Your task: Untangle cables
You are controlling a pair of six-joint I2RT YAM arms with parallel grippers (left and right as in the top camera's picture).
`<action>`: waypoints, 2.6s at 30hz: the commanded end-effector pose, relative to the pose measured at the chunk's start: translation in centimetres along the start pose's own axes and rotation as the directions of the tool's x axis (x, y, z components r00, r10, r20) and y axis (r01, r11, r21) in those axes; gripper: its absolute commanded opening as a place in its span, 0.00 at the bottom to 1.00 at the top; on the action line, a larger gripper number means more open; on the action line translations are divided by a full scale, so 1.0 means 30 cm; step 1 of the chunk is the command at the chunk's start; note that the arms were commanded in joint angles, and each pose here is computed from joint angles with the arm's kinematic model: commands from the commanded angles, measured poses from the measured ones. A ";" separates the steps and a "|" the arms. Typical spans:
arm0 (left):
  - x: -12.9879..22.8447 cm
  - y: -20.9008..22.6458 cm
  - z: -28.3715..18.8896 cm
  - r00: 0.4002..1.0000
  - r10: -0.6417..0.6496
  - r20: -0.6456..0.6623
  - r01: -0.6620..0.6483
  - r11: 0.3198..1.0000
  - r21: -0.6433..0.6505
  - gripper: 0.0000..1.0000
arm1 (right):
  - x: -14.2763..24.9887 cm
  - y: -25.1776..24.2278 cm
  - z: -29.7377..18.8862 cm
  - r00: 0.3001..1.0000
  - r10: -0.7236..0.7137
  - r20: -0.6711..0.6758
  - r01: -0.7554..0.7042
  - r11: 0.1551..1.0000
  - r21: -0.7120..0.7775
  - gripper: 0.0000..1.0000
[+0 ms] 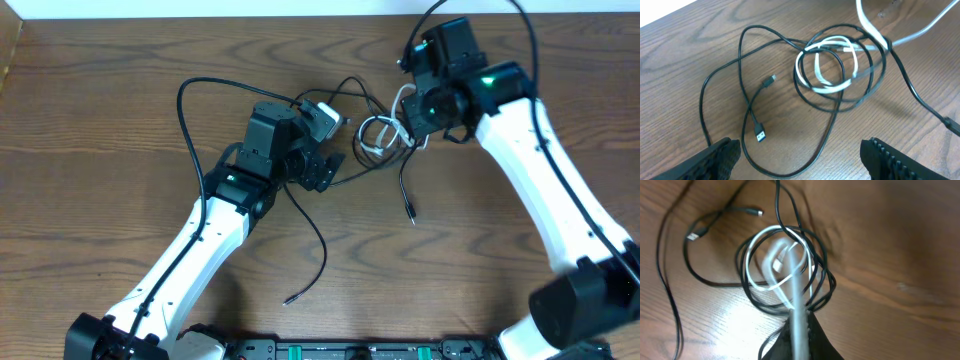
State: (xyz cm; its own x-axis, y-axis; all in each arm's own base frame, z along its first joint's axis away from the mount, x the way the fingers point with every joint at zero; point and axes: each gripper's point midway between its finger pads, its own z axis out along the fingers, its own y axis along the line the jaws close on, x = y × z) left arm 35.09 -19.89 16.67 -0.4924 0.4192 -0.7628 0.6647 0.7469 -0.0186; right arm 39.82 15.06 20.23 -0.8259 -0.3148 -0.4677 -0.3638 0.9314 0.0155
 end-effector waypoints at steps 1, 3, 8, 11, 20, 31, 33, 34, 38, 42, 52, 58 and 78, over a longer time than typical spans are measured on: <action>-0.003 0.002 -0.001 1.000 0.013 -0.001 -0.013 1.000 -0.005 0.82 | -0.043 -0.019 -0.114 0.996 0.000 0.087 -0.004 0.999 0.046 0.01; -0.003 0.003 -0.001 1.000 0.013 -0.002 -0.013 1.000 -0.005 0.82 | -0.056 -0.026 -0.169 0.992 -0.001 0.130 -0.007 0.998 0.059 0.01; -0.001 0.002 -0.001 1.000 0.013 -0.004 -0.013 1.000 -0.005 0.82 | -0.092 -0.052 -0.342 0.967 -0.004 0.256 -0.025 0.994 0.109 0.01; -0.001 0.002 -0.001 1.000 0.013 -0.004 -0.013 1.000 -0.005 0.82 | -0.120 -0.059 -0.479 0.935 -0.006 0.354 -0.040 0.992 0.122 0.01; 0.000 0.002 -0.001 1.000 0.012 -0.005 -0.012 1.000 -0.004 0.82 | -0.150 -0.050 -0.887 0.789 -0.013 0.615 -0.068 0.992 0.107 0.01; 0.000 0.002 -0.001 1.000 0.012 -0.005 -0.012 1.000 -0.004 0.83 | -0.012 -0.042 -0.542 0.967 0.007 0.256 -0.033 0.995 0.098 0.89; 0.001 0.002 -0.001 1.000 0.012 -0.006 -0.012 1.000 -0.004 0.83 | 0.017 -0.031 -0.439 0.986 0.035 0.162 -0.048 0.996 0.073 0.91; 0.001 0.001 -0.001 1.000 0.012 -0.007 -0.012 1.000 -0.004 0.83 | 0.032 -0.022 -0.381 0.992 0.053 0.113 -0.060 0.997 0.057 0.92; 0.002 0.001 -0.001 1.000 0.012 -0.007 -0.012 1.000 -0.004 0.82 | 0.071 -0.005 -0.203 0.989 0.150 -0.017 -0.149 0.988 0.030 0.92; 0.001 0.001 -0.001 1.000 0.012 -0.007 -0.012 1.000 -0.004 0.82 | 0.111 0.001 -0.066 0.953 0.289 -0.096 -0.285 0.957 0.052 0.87; 0.002 0.002 -0.001 1.000 0.012 -0.007 -0.012 1.000 -0.004 0.83 | 0.140 0.086 0.150 0.981 0.178 -0.078 -0.179 0.984 0.002 0.71; 0.002 0.001 -0.001 1.000 0.012 -0.007 -0.012 1.000 -0.004 0.82 | 0.248 0.093 0.243 0.978 0.160 -0.132 -0.160 0.987 0.009 0.73; 0.035 -0.005 -0.001 0.999 0.001 -0.047 -0.001 1.000 0.004 0.82 | 0.169 0.107 0.449 0.990 0.137 0.027 -0.136 0.990 -0.036 0.52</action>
State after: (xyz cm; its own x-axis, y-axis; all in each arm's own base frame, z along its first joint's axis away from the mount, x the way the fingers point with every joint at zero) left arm 34.36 -19.57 15.82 -0.5256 0.4336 -0.7319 0.6635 0.7474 -0.0338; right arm 39.76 18.44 5.56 -0.8540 -0.2367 -0.4634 -0.3034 0.9500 0.0739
